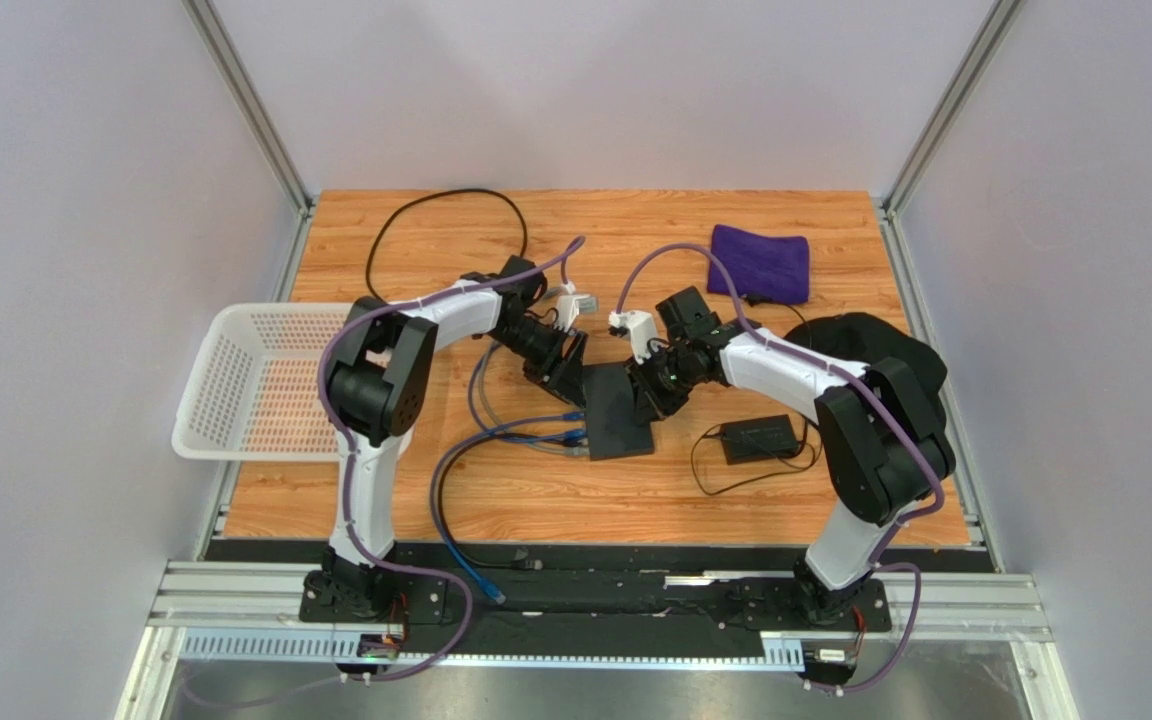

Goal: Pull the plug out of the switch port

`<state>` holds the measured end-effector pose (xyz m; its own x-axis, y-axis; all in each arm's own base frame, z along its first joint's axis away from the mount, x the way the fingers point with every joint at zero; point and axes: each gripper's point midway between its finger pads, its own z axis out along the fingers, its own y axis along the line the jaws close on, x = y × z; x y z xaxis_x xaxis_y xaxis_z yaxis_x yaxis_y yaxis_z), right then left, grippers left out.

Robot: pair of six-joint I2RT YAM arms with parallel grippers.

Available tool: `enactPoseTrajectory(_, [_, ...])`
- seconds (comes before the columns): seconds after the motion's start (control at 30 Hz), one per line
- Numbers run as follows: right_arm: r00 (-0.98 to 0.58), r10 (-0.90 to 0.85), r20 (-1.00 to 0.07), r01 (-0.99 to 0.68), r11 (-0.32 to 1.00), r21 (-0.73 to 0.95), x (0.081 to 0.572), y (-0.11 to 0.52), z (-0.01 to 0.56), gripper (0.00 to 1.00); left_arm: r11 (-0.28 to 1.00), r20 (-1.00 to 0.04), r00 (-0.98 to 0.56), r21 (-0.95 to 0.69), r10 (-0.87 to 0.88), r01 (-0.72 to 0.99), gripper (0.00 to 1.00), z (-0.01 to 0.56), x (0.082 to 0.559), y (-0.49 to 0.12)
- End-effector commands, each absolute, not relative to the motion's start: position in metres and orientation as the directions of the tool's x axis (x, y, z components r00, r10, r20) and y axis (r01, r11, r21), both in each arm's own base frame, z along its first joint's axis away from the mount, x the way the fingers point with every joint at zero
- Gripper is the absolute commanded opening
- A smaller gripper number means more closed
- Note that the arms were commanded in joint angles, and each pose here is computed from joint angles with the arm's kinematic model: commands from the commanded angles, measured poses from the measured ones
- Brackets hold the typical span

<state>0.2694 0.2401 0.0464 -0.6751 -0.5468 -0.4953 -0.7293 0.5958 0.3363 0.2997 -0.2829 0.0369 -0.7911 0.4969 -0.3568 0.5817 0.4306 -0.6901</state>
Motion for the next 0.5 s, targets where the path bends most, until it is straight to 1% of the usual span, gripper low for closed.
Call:
enactPoseTrajectory(0.0, [-0.657, -0.555, -0.51, -0.743, 0.592, 0.312, 0.273, 0.243, 0.043, 0.0, 0.406, -0.382, -0.758, -0.67, 0.53, 0.621, 0.64, 0.031, 0.303, -0.284])
enactPoseTrajectory(0.33, [-0.654, -0.555, -0.515, -0.744, 0.594, 0.305, 0.273, 0.243, 0.044, 0.0, 0.391, -0.369, -0.724, -0.653, 0.583, 0.648, 0.61, 0.023, 0.289, -0.289])
enactPoseTrajectory(0.47, [-0.656, -0.555, -0.512, -0.742, 0.598, 0.303, 0.273, 0.243, 0.043, 0.0, 0.389, -0.363, -0.718, -0.652, 0.594, 0.652, 0.59, 0.021, 0.287, -0.288])
